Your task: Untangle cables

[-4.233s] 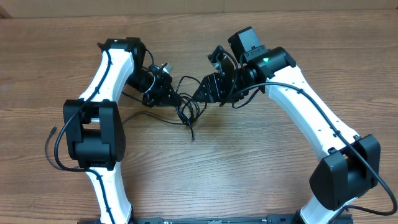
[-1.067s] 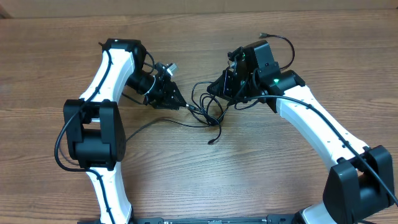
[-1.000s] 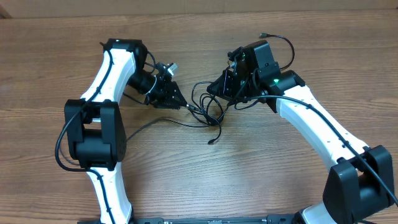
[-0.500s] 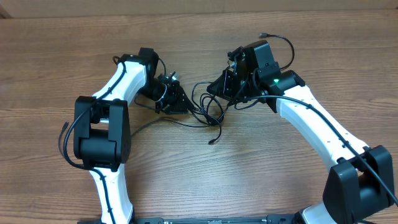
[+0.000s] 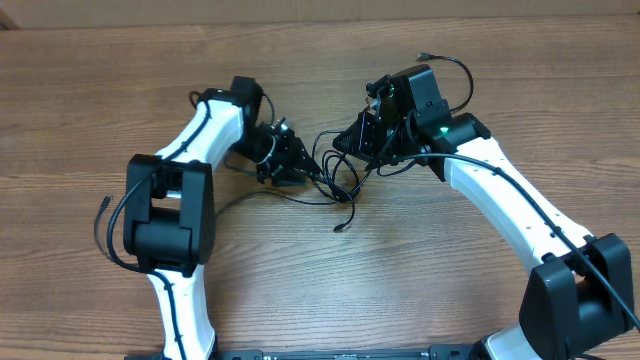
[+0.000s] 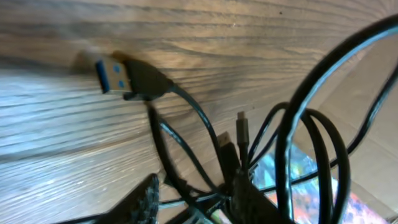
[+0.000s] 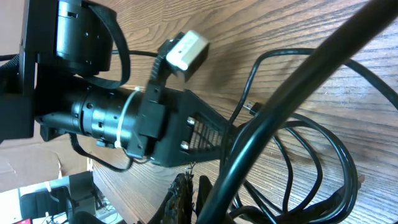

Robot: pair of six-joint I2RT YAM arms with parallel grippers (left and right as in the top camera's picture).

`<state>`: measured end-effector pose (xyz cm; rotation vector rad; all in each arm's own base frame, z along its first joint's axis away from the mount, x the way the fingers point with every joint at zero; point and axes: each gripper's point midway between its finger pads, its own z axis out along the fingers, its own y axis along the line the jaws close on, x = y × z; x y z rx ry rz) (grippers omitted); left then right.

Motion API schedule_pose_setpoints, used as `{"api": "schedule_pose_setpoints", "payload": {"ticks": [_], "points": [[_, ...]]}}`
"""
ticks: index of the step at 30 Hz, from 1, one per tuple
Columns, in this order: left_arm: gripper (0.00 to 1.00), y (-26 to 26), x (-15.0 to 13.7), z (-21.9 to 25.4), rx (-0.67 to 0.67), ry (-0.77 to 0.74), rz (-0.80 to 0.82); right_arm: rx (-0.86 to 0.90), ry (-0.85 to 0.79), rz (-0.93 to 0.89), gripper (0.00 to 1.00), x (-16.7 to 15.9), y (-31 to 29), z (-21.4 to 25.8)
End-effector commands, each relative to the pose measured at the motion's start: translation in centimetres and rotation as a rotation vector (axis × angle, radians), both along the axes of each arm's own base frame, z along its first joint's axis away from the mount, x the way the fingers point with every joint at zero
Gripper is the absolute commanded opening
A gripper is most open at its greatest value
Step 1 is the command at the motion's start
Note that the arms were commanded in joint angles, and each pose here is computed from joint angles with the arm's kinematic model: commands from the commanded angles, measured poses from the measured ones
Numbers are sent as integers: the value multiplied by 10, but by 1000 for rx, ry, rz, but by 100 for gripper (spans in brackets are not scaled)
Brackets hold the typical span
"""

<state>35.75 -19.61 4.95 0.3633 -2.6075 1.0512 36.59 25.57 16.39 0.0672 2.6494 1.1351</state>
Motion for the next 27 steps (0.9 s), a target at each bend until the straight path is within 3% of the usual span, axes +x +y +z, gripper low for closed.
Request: {"api": "schedule_pose_setpoints", "payload": {"ticks": [1, 5, 6, 7, 8, 20, 27], "points": [[31, -9, -4, 3, 46, -3, 1, 13, -52, 6, 4, 4, 2, 18], [28, -13, -6, 1, 61, -12, -16, 12, -49, 6, 4, 4, 2, 18], [22, -11, -6, 0, 75, -15, -17, 12, -49, 6, 4, 4, 2, 18], [7, -8, -7, -2, 93, -14, -18, 12, -49, 6, 4, 4, 2, 18], [4, -7, -7, -4, 107, -13, -18, 12, -49, 6, 4, 4, 2, 18], [4, 61, -20, -1, 96, -27, -109, -36, -31, -104, 4, 25, -50, 9], [4, 118, -11, 4, 63, -5, 34, -75, -1, -159, 4, 31, -93, 0]]}}
